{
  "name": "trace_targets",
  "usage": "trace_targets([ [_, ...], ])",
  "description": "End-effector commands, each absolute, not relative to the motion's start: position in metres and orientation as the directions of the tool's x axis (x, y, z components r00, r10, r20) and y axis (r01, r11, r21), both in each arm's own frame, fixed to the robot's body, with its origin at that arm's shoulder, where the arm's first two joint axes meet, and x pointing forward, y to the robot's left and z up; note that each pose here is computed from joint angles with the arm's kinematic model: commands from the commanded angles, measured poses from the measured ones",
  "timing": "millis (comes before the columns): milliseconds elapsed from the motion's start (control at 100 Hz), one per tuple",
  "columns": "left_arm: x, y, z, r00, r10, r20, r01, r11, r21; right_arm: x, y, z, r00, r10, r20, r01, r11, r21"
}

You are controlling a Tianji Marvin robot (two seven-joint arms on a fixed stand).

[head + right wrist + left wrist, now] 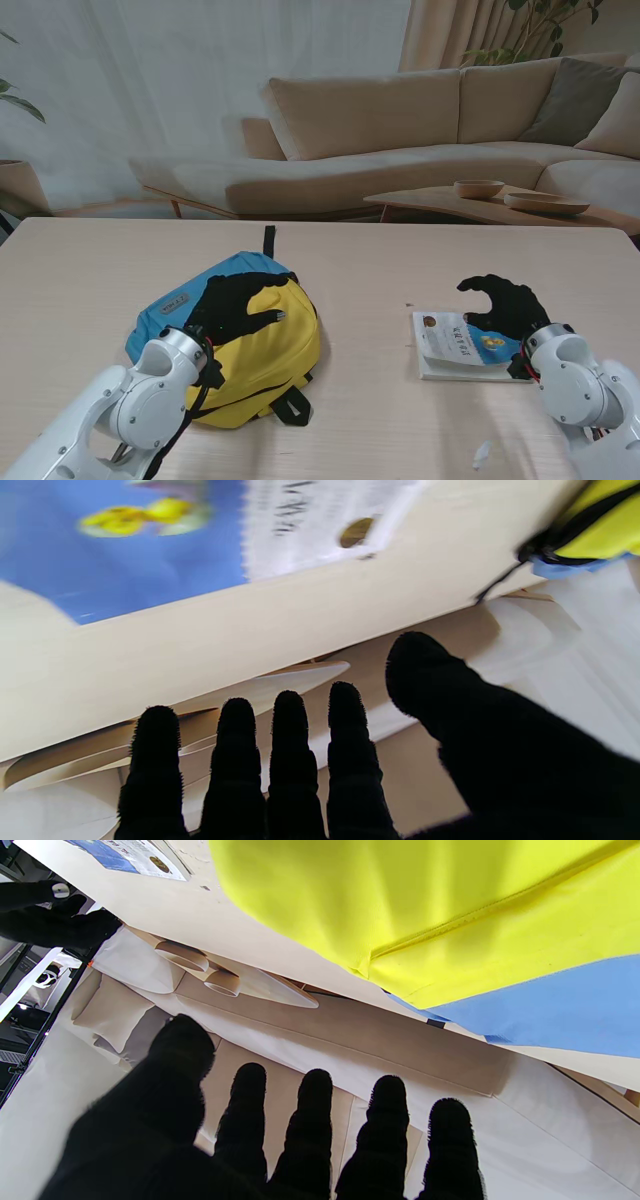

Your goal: Pack books into the school bag then zip close the school bag

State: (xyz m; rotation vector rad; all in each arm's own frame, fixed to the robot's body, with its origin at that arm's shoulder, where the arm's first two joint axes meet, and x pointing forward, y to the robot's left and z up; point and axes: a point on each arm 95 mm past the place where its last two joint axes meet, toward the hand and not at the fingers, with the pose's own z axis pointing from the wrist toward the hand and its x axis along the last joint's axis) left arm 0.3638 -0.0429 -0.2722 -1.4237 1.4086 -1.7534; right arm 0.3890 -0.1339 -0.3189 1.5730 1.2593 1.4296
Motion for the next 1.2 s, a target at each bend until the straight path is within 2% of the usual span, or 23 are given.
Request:
trace_targets([
  [0,0.362,-0.047,-0.272,-0.347,-0.831,0.434,-0.252,-0.364,-0.897,0.388,-0.143,-0.329,-0.036,0.943,0.331,0.249,-0.313,0.917],
  [300,0.362,-0.048,-0.271,-0.341,-0.832,0.437,-0.267,-0.359,-0.894,0.395,-0.165,-0.354,0.004,0.973,0.232,0.312,-0.222,0.924],
  [630,0.363,-0.048,-0.271,-0.34,-0.83,0.441,-0.273,-0.362,-0.891,0.402,-0.172,-0.364,-0.02,0.994,0.109,0.405,-0.092,0.91],
  [870,0.363,-0.049,-0.271,-0.335,-0.828,0.449,-0.276,-0.37,-0.887,0.401,-0.171,-0.366,-0.03,0.997,0.076,0.478,-0.052,0.877],
  [1190,0.362,-0.048,-0.27,-0.33,-0.829,0.452,-0.275,-0.373,-0.886,0.399,-0.169,-0.371,-0.028,0.998,0.064,0.491,-0.042,0.87],
])
